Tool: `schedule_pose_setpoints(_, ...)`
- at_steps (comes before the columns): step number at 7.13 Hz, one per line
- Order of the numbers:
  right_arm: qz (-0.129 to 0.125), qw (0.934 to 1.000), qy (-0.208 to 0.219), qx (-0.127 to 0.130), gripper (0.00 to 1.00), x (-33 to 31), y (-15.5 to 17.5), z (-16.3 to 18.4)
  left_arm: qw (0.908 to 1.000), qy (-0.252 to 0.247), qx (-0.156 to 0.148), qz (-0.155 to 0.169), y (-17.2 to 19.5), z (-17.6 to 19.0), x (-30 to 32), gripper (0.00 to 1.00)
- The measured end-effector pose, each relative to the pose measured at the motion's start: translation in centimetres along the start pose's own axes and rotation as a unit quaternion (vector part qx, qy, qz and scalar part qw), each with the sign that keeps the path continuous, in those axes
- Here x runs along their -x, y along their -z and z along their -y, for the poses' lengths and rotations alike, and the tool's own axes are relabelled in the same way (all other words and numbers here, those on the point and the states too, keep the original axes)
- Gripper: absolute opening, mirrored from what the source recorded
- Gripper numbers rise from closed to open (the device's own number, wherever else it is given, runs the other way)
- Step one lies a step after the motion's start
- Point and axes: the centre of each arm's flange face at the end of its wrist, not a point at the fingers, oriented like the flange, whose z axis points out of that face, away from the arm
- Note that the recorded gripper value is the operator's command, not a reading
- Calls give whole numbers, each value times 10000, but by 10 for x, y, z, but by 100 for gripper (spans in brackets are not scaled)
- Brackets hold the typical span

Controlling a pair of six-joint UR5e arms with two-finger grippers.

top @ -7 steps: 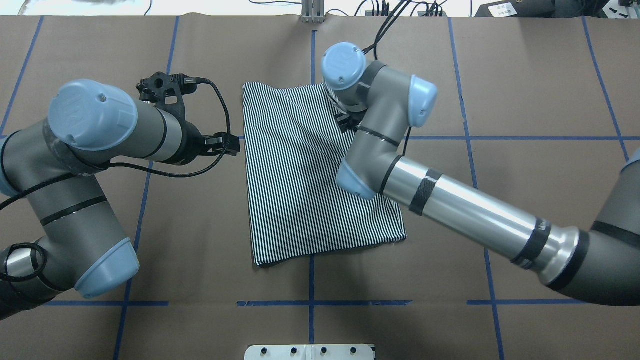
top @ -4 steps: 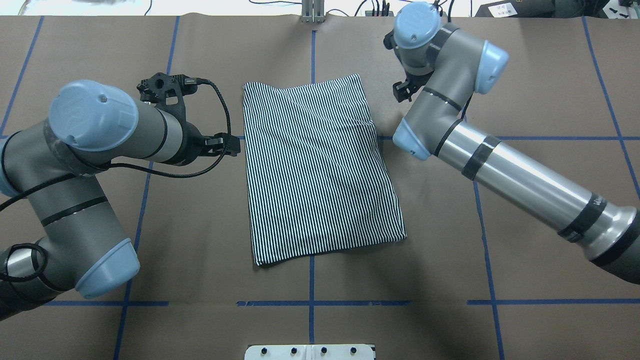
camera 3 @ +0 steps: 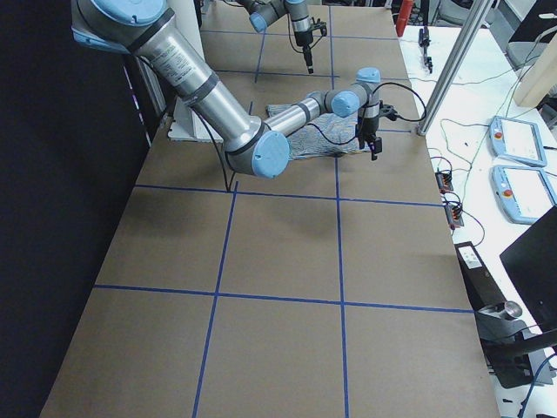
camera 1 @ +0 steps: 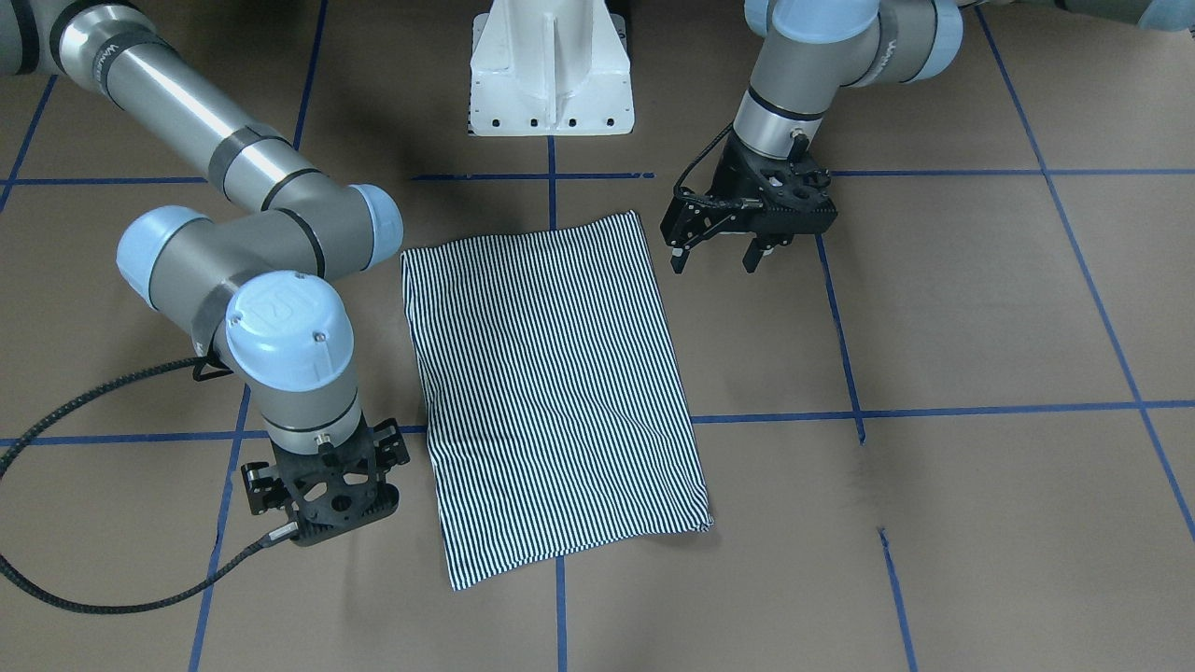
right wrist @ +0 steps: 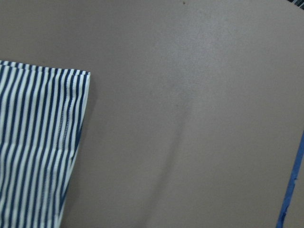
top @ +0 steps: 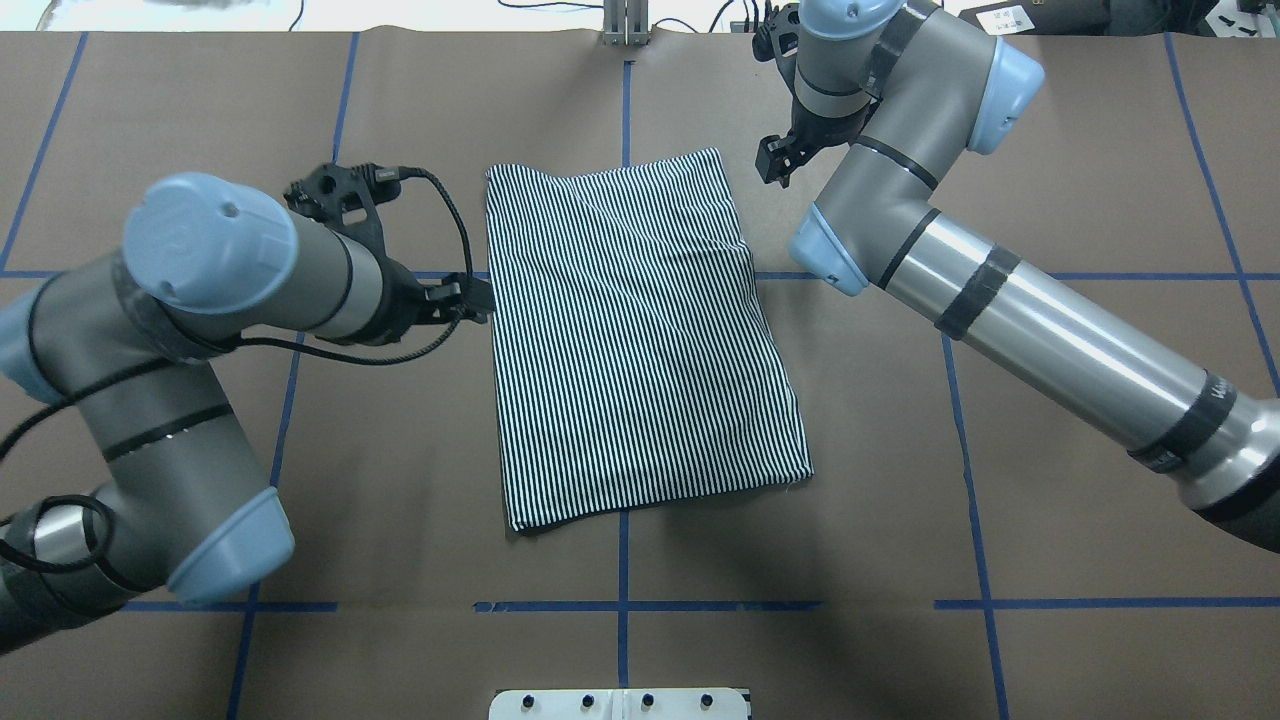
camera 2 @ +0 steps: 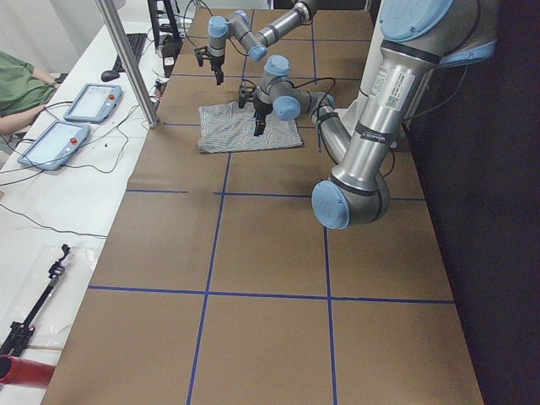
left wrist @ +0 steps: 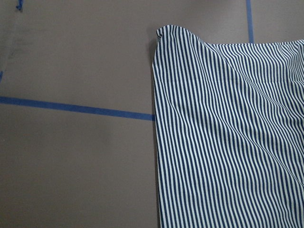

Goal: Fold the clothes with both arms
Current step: 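Raise the right gripper away while the left gripper moves to the near edge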

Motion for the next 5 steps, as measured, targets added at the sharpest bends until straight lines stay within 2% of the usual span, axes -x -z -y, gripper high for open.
schedule_pose_setpoints(3, 580, 9974, -414, 80, 100, 6, 13, -45, 9915, 1142, 505, 365, -47, -73, -25, 100)
schedule_pose_setpoints(5, 830, 9950, -534, 144, 100, 2, 19, -69, 9858, 1430, 436, 763, -81, -106, -50, 100)
